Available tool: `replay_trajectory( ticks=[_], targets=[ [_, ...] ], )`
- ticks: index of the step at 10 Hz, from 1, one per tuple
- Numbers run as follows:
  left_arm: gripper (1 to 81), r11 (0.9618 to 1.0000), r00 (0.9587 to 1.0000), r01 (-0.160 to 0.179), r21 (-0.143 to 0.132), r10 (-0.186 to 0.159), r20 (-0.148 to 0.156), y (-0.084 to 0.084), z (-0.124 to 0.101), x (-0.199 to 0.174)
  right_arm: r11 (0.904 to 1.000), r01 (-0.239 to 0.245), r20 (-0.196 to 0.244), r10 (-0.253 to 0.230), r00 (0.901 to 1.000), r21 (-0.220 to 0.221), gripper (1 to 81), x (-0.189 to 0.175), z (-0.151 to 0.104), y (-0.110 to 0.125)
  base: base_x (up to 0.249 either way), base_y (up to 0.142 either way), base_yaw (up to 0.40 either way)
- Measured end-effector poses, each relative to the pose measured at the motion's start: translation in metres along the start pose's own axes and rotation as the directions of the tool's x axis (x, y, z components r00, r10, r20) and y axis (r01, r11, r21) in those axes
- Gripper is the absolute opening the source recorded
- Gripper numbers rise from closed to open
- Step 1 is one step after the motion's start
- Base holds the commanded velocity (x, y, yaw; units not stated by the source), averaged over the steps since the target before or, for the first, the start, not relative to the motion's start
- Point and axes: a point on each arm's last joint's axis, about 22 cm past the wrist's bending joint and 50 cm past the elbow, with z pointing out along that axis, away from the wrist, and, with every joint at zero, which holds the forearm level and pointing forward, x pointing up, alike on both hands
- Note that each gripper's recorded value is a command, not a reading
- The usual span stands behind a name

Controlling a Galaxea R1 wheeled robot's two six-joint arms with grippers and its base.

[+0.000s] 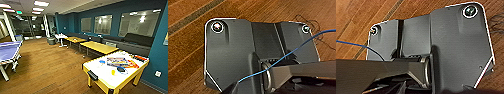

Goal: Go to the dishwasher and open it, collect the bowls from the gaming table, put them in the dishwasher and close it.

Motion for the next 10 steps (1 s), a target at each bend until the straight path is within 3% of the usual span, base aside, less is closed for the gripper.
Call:
replay_trajectory(
  ticks=[10],
  targets=[
    [81.1, 1.0000, 1.0000, 0.000, -0.007, 0.000, -0.005, 0.0055, 0.0018, 0.0032, 1.0000, 0.002, -0.005, -0.002, 1.0000, -0.002, 81.1, 0.0041, -0.0003, 0.0020, 0.156, 0.000, 0.000]
  ],
)
